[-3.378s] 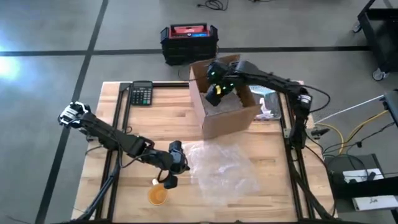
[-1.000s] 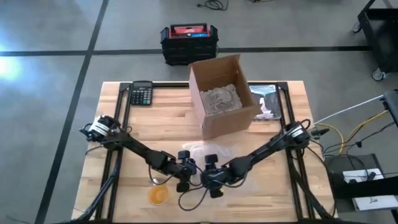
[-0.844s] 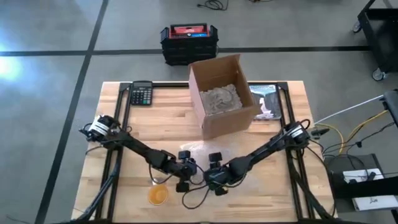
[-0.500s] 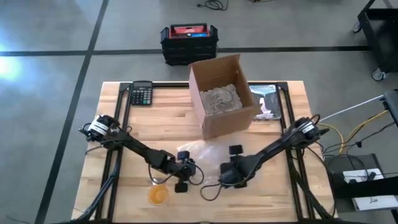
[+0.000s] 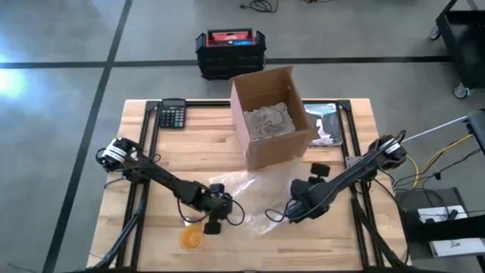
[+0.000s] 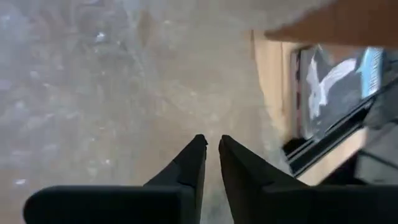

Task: Wrap mug
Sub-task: Wrap the yellow cup in bubble wrap

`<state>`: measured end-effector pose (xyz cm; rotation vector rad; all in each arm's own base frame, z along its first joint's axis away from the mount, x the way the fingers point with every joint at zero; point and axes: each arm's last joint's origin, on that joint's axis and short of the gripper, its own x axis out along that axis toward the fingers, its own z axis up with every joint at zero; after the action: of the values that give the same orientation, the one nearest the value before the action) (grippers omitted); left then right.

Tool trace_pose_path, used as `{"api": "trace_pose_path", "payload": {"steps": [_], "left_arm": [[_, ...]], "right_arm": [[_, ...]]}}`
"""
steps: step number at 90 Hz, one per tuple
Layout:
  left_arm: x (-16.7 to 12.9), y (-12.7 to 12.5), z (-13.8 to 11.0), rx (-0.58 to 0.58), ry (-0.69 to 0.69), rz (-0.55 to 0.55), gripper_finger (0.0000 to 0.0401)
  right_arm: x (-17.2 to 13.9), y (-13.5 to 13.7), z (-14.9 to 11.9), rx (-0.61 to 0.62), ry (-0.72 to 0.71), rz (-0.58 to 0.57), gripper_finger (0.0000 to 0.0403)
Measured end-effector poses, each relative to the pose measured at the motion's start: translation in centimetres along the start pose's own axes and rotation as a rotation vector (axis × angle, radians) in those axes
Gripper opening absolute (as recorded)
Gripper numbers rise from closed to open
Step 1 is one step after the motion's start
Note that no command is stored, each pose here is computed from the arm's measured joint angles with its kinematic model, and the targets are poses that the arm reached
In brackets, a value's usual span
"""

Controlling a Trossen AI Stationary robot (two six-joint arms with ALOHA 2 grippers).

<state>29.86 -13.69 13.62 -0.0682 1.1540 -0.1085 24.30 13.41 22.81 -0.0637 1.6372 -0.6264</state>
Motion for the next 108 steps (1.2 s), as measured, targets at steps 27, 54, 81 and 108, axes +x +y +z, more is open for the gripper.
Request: {"api": "trace_pose_path", "payload": {"steps": [27, 54, 81, 108], "left_arm": [[-4.2, 0.1, 1.1, -0.036, -0.162, 0.035, 0.0], [-6.3, -0.5, 3.3, -0.036, -0.437, 0.001, 0.0], [-0.8, -0.8, 4.6, 0.019, -0.536, 0.014, 0.0], [4.0, 0.0, 2.2, -0.068, -0.3, 0.095, 0.0]], "right_arm": [[-3.7, -0.6, -1.5, 0.077, -0.199, 0.353, 0.0119], [-4.6, 0.6, -0.9, -0.055, -0.424, 0.377, 0.0229], [-3.9, 5.3, 4.5, -0.295, -0.833, 0.298, 0.0246], [4.2, 6.2, 9.3, -0.276, -0.55, 0.094, 0.0206]]}}
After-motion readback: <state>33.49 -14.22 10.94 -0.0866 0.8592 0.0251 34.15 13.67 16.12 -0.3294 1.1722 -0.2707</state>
